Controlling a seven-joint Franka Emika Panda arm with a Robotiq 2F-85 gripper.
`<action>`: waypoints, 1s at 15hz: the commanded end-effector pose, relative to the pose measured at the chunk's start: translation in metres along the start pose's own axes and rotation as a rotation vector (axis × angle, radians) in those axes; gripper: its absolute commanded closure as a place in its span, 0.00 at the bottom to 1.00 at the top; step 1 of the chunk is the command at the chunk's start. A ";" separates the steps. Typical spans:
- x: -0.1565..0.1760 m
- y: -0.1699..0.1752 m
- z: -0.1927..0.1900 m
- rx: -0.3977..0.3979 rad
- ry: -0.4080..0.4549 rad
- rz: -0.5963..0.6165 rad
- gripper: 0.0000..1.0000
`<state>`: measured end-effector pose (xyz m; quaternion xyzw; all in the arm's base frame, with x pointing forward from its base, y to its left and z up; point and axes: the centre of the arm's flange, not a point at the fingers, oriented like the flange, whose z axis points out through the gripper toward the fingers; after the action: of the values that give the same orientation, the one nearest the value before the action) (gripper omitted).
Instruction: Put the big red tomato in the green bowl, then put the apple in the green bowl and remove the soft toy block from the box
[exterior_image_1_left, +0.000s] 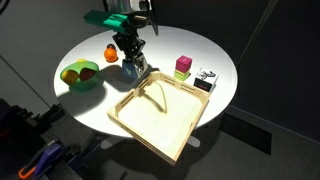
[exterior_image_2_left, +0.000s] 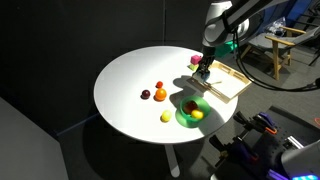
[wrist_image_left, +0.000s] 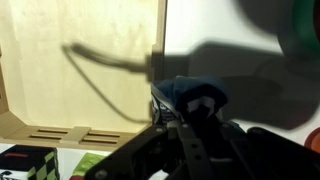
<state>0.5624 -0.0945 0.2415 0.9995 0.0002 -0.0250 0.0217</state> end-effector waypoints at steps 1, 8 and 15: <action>0.016 -0.015 -0.003 -0.013 -0.014 -0.033 0.96; 0.042 -0.040 0.030 -0.011 -0.066 0.044 0.95; 0.056 -0.043 0.055 -0.002 -0.058 0.081 0.95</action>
<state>0.6019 -0.0537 0.1857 0.9976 -0.0329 -0.0562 0.0248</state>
